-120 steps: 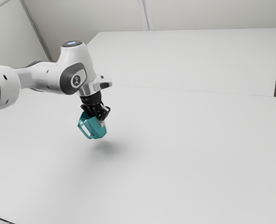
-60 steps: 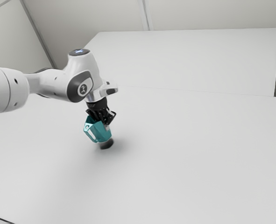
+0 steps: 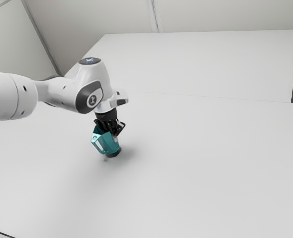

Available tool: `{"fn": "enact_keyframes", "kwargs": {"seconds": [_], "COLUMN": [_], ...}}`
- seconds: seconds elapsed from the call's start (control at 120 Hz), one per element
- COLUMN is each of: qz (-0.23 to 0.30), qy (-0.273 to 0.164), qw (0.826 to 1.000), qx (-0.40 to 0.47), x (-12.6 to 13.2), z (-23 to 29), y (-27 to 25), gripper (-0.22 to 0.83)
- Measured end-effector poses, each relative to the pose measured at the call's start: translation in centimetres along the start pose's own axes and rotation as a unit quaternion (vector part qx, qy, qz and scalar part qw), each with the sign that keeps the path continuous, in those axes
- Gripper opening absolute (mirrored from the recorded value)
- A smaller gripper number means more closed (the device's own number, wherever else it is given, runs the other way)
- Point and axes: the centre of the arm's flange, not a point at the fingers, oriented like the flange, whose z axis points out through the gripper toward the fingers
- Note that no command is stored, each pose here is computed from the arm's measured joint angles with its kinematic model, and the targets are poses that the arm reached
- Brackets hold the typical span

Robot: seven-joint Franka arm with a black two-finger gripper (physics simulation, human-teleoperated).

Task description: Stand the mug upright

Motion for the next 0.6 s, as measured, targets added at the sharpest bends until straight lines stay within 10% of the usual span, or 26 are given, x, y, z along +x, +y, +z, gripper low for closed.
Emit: {"fn": "enact_keyframes", "kwargs": {"seconds": [0.325,0.6], "qz": [0.001,0.008], "qy": [0.004,0.043], "qw": [1.0,0.999], "qx": [-0.005,-0.002], "x": [0.3,0.4], "z": [0.0,-5.6], "y": [0.0,0.4], "gripper": [0.37,0.55]}}
